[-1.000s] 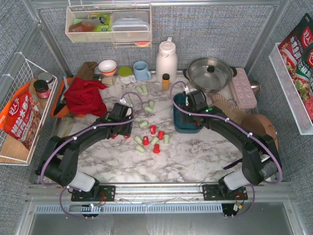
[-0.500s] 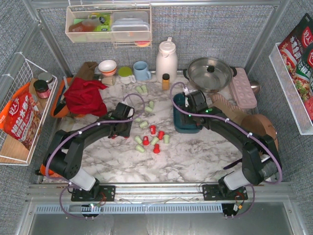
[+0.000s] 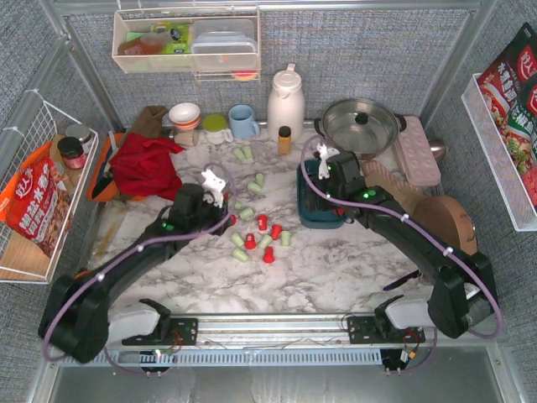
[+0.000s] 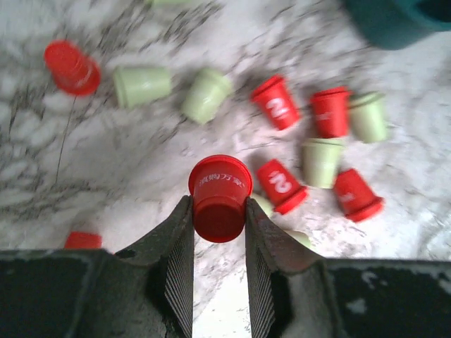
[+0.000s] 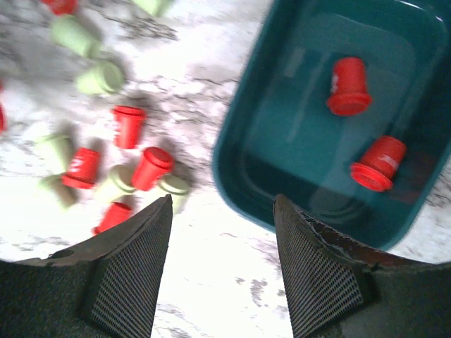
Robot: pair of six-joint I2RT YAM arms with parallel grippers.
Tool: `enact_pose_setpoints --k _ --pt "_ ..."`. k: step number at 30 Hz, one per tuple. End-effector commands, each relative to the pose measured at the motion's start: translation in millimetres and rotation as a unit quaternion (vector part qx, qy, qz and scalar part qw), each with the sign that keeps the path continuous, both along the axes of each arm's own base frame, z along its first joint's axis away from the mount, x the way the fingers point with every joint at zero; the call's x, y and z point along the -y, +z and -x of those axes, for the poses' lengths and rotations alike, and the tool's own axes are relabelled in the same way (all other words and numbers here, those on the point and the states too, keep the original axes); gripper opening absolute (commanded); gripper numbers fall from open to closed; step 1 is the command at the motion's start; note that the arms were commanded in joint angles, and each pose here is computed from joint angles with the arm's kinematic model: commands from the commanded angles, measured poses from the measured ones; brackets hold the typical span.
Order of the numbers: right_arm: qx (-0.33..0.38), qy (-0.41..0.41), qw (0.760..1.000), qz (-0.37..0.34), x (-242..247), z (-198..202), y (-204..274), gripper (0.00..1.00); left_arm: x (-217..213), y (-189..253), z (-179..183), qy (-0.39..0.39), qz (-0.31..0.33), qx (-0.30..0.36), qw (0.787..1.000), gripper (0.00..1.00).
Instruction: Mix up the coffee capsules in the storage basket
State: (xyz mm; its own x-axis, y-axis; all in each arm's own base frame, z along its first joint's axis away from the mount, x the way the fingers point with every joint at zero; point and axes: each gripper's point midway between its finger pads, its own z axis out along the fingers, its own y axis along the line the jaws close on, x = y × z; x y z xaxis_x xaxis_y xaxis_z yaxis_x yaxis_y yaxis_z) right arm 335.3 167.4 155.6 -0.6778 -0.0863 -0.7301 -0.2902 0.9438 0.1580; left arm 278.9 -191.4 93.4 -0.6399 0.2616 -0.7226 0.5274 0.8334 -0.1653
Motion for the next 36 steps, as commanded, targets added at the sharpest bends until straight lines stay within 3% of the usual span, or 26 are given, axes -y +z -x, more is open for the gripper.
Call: enact_pose_setpoints --k 1,5,8,14,21,36 --pt "0.022 0.046 0.994 -0.099 -38 6 37 0.64 36 73 2 -0.114 0.124 0.194 0.966 0.20" --pt "0.032 0.086 0.980 -0.175 -71 14 66 0.72 40 112 30 -0.194 0.165 0.351 0.901 0.19" --pt "0.047 0.120 0.967 -0.218 -98 21 89 0.77 41 121 42 -0.228 0.168 0.414 0.865 0.19" --pt "0.042 0.200 0.940 -0.273 -154 51 111 0.79 44 127 49 -0.242 0.176 0.424 0.855 0.18" --pt "0.026 0.240 0.932 -0.270 -186 65 108 0.79 45 124 52 -0.248 0.166 0.433 0.851 0.19" --pt "0.008 0.222 0.958 -0.180 -194 63 66 0.77 48 122 50 -0.244 0.167 0.419 0.859 0.19"
